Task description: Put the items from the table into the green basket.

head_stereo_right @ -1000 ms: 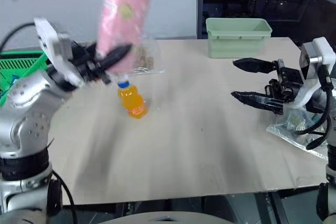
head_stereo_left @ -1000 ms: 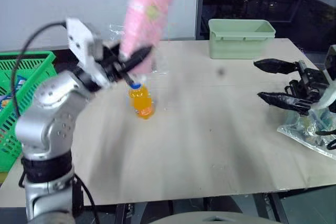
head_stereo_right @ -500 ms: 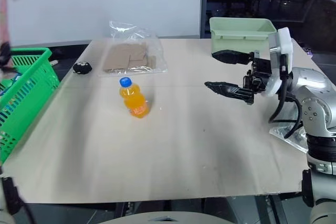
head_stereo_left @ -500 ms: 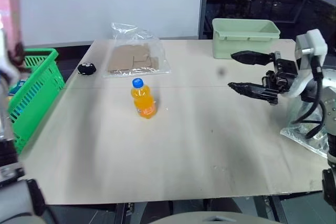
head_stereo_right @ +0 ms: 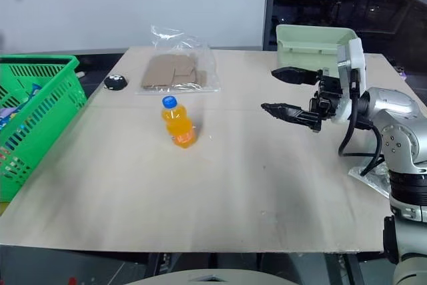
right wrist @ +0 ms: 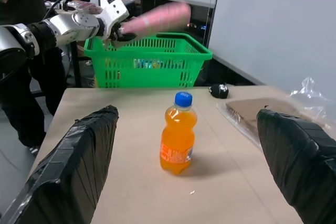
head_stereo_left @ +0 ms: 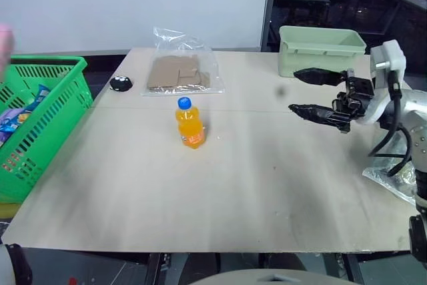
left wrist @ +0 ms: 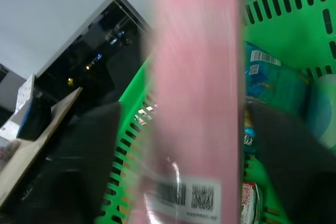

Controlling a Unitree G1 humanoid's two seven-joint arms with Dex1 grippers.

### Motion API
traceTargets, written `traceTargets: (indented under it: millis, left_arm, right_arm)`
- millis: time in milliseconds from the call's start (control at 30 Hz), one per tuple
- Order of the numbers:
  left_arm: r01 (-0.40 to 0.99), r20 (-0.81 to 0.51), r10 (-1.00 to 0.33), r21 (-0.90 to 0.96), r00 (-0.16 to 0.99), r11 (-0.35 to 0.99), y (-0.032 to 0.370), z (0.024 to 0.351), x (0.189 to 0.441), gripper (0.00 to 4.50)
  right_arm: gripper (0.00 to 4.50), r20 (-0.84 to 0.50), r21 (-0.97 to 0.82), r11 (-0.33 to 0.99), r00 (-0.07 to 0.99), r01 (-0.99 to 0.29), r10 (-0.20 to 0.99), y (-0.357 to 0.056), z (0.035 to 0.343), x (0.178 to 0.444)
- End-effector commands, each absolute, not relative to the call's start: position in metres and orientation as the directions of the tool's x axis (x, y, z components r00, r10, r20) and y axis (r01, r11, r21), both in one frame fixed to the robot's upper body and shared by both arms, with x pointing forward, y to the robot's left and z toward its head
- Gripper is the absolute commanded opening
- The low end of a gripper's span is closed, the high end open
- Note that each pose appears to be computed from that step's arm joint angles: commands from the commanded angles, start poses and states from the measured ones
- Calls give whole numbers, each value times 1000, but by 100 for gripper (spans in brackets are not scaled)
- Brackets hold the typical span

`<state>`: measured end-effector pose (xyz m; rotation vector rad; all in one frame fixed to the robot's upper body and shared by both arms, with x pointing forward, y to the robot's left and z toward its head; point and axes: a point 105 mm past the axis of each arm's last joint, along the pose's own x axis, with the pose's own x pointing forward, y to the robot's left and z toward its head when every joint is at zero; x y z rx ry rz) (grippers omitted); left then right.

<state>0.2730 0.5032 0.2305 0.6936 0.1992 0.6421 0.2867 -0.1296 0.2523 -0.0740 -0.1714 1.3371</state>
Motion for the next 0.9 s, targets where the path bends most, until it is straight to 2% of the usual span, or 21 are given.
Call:
traceTargets:
  millis: [33,67,133,200,267,333,367,600,900]
  left_arm:
    - [-536,167,568,613,806,580,495,268,279,446]
    - [-535,187,548,605,815,590,491,272,282,446]
    - [-486,238,427,517,872,704,468,281,296,446]
    - [-331,286,233,367,929,869,432,286,310,446]
    - [-10,250,-63,279,966,960,379,273,317,446]
    - [317,121,-349,227,929,921,323,241,309,446]
    - [411,52,-430,207,901,888,304,223,303,446]
    - [559,-115,-548,117,828,821,243,159,297,446]
    - [576,-145,-560,113,816,810,201,130,314,446]
  right_arm:
    - [450,105,-202,261,244,-944,964,-134,266,286]
    - [450,108,-203,261,244,-944,964,-133,267,286]
    - [450,111,-203,257,239,-945,965,-133,267,285]
    - [450,108,-203,256,238,-945,965,-133,266,284]
    - [450,105,-201,257,240,-945,965,-134,264,284]
    - [450,102,-195,257,241,-946,965,-135,263,285]
    - [450,99,-186,250,235,-950,967,-136,263,284]
    - [450,50,-174,228,223,-958,974,-143,256,276]
    - [450,30,-161,230,228,-960,973,-144,252,271]
